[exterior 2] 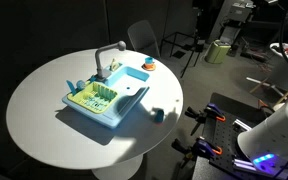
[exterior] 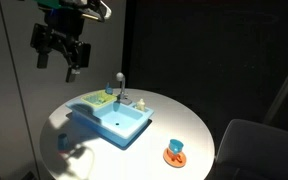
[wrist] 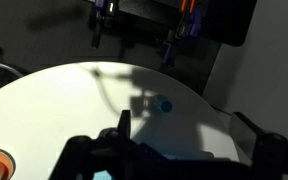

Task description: Turn the faucet handle

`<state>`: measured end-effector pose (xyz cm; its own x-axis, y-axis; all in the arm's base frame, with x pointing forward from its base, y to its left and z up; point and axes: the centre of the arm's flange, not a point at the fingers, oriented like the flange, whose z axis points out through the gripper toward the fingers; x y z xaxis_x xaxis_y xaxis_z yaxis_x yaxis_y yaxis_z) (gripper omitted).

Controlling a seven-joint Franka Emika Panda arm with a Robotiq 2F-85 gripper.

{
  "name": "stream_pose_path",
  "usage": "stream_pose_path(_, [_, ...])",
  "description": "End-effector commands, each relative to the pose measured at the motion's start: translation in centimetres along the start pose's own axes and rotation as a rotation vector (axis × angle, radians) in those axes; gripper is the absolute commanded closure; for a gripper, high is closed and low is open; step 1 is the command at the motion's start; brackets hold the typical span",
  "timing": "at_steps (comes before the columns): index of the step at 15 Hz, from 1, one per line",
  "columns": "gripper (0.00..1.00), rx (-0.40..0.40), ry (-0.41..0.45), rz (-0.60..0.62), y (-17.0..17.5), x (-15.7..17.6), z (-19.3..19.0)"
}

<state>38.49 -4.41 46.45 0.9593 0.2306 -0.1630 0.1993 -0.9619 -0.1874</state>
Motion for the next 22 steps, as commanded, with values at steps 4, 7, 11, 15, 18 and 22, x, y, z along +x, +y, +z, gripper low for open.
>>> stream_pose_path(4, [0.0, 0.0, 0.001, 0.0, 0.0, 0.0, 0.0])
stream_pose_path(7, [0.0, 0.0, 0.001, 0.0, 0.0, 0.0, 0.0])
stream_pose_path(11, [0.0, -0.004, 0.002, 0.001, 0.3, 0.3, -0.1])
stream_pose_path(15, [0.0, -0.004, 0.015, 0.023, 1.7, 0.9, -1.2])
stream_pose_path(18, [0.0, -0.004, 0.05, 0.053, 3.6, 1.6, -3.1])
stream_pose_path(22, [0.0, -0.011, 0.125, 0.114, 6.6, 2.6, -6.3])
